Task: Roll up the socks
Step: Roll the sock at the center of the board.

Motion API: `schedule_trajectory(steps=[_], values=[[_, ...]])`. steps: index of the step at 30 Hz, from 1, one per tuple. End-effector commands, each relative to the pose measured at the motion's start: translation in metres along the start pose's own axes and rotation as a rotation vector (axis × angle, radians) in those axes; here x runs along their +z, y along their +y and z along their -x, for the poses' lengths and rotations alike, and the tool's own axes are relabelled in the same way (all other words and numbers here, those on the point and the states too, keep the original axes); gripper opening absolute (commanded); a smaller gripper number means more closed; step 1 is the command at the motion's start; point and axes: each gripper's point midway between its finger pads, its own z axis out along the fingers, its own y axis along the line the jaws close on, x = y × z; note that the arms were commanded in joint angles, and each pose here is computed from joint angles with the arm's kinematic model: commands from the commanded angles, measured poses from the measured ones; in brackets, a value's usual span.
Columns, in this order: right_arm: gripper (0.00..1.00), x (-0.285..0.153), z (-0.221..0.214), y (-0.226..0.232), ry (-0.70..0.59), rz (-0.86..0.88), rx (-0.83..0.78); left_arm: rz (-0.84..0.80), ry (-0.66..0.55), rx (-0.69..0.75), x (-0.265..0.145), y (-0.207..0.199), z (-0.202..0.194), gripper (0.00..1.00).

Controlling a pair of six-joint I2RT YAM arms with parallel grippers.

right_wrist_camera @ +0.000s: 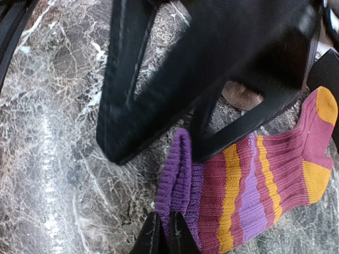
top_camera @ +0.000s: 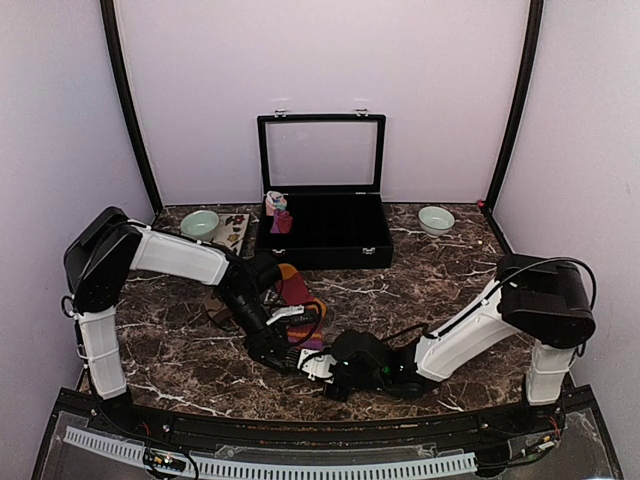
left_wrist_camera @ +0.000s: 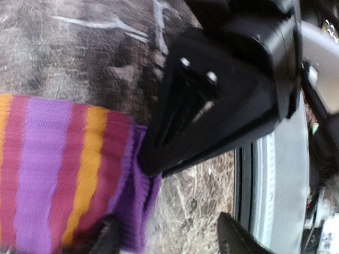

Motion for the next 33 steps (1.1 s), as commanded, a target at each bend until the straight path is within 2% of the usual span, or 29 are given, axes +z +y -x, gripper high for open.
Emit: schedule_trajectory(steps=[1,4,13,17,24,33], values=[[0.05,0.006,-0.04,0.01,0.109,0.085,0.087,0.178,0.005,0.078,-0.027,0.006,-0.005,0.71],[0.0,0.004,-0.041,0.011,0.114,0.126,0.149,0.254,0.011,0.131,-0.038,0.005,-0.009,0.73],[0.0,-0.01,-0.041,0.011,0.206,0.308,0.436,0.411,-0.006,0.322,-0.057,-0.006,-0.014,0.75],[0.0,-0.012,-0.049,0.024,0.27,0.409,0.564,0.461,0.131,0.511,-0.033,-0.02,-0.035,0.74],[0.0,0.0,-0.049,0.035,0.313,0.531,0.761,0.472,0.159,0.596,-0.016,-0.02,-0.019,0.69],[0.0,0.006,-0.049,0.028,0.33,0.578,0.915,0.487,0.146,0.635,-0.007,-0.012,-0.013,0.49]])
